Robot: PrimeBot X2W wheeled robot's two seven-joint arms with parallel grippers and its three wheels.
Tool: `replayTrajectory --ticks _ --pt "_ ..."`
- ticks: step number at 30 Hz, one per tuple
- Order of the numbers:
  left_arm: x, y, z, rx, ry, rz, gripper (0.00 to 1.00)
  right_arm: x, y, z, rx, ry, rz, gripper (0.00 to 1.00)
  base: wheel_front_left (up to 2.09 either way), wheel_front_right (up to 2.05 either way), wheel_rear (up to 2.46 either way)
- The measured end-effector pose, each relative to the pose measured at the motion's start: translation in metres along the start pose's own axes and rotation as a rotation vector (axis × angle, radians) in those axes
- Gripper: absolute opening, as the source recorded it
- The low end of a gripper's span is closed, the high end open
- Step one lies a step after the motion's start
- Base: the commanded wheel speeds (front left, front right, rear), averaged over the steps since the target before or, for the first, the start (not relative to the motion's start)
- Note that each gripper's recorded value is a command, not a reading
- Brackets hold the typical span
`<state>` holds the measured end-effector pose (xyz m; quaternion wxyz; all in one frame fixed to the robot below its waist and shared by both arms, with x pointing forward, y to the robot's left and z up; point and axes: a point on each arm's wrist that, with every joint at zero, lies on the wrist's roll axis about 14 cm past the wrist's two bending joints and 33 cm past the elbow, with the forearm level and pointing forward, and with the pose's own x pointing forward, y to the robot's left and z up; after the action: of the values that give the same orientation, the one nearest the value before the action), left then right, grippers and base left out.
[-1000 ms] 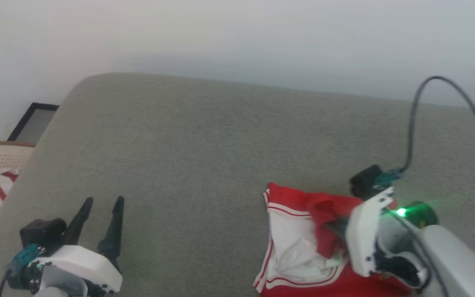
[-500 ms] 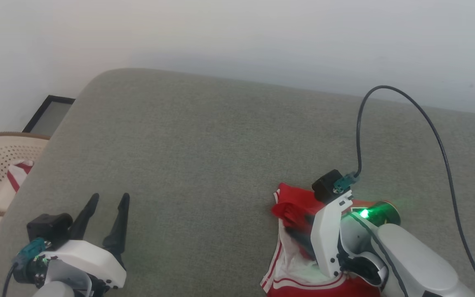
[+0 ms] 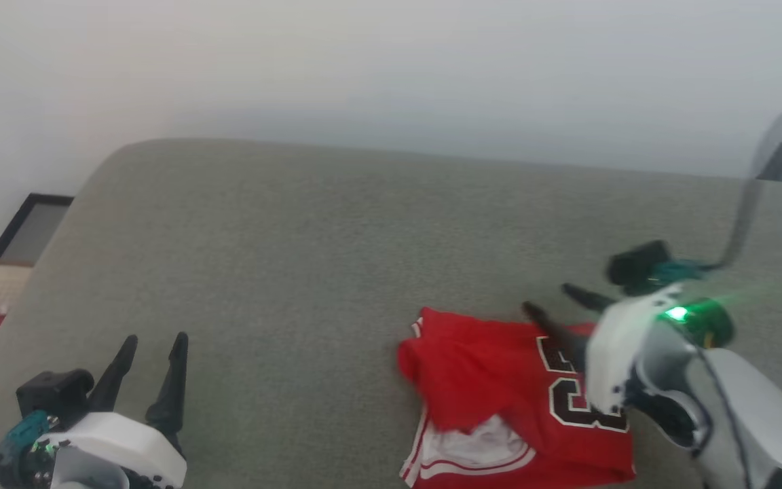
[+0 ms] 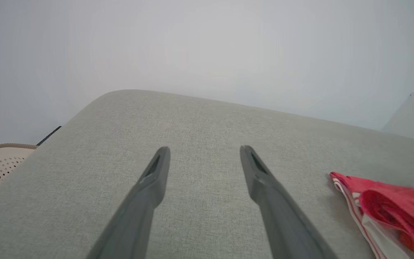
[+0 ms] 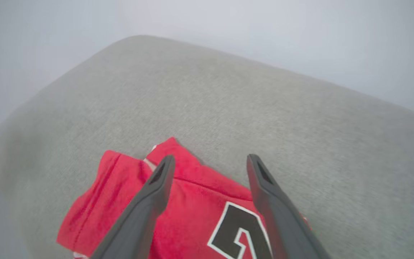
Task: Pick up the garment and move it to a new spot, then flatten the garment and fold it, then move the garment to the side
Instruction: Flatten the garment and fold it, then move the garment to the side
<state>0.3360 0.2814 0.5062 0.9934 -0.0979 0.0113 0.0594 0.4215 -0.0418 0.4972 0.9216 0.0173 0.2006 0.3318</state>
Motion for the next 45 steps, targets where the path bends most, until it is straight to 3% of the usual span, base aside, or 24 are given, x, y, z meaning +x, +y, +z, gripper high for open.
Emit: replayTrajectory --ticks 10,22,33,45 --pt "0.006 -0.011 -0.001 0.011 0.005 -0.040 1.00 -0.079 -0.075 0.028 -0.005 -0.303 -0.258 1.00 0.00 0.00 0.00" --pt "0.009 -0.018 0.002 0.018 -0.005 -0.066 1.00 -0.158 -0.117 0.011 -0.016 -0.460 -0.502 1.00 0.00 0.00 0.00" --pt "0.003 -0.014 0.005 0.013 -0.014 -0.058 1.00 -0.184 -0.119 -0.012 0.018 -0.503 -0.593 1.00 0.00 0.00 0.00" --pt "0.002 -0.016 0.005 0.018 -0.016 -0.063 1.00 -0.182 -0.113 -0.014 0.026 -0.510 -0.597 1.00 0.00 0.00 0.00"
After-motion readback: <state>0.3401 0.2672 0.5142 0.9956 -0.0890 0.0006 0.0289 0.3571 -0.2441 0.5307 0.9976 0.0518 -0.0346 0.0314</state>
